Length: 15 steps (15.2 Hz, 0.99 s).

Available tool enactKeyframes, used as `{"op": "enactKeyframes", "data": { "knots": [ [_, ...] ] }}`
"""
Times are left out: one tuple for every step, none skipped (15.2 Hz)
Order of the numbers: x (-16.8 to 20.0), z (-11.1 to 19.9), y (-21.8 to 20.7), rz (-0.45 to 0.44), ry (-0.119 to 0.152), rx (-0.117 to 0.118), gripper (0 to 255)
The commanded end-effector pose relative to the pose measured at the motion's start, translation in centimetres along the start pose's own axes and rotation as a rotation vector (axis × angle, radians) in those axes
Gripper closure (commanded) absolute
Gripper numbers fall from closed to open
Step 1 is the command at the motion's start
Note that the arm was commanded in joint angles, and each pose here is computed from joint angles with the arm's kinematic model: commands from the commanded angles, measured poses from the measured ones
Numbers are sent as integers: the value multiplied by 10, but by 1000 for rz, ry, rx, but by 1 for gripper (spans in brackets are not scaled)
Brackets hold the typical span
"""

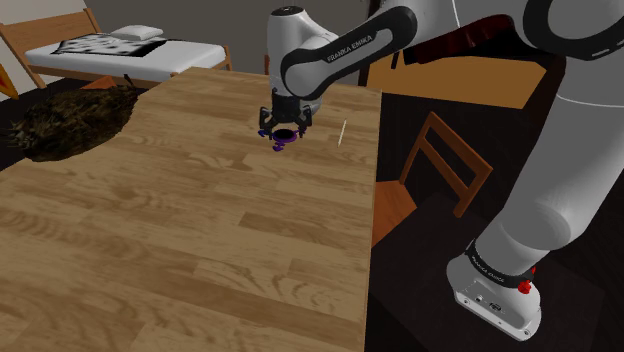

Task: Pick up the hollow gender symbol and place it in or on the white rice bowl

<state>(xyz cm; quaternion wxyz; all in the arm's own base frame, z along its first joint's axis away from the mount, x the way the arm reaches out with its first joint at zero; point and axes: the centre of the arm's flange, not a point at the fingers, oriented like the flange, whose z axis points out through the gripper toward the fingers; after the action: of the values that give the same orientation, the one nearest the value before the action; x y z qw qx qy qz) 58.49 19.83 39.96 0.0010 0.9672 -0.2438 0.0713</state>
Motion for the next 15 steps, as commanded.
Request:
{"op": "enactKeyframes", "data": {
  "knots": [
    [-1,10,0,0,0,0,0],
    [-1,10,0,0,0,0,0],
    [-1,10,0,0,0,0,0],
    [-1,10,0,0,0,0,0],
    [-1,10,0,0,0,0,0],
    [-1,10,0,0,0,0,0],
    [-1,10,0,0,0,0,0],
    [-1,10,0,0,0,0,0],
    [-1,10,0,0,0,0,0],
    [-1,10,0,0,0,0,255],
    [-1,10,0,0,0,0,255],
    [-1,10,0,0,0,0,255],
    [-1,10,0,0,0,0,255],
    [-1,10,0,0,0,0,255],
    [-1,10,0,0,0,0,255]
  ]
}}
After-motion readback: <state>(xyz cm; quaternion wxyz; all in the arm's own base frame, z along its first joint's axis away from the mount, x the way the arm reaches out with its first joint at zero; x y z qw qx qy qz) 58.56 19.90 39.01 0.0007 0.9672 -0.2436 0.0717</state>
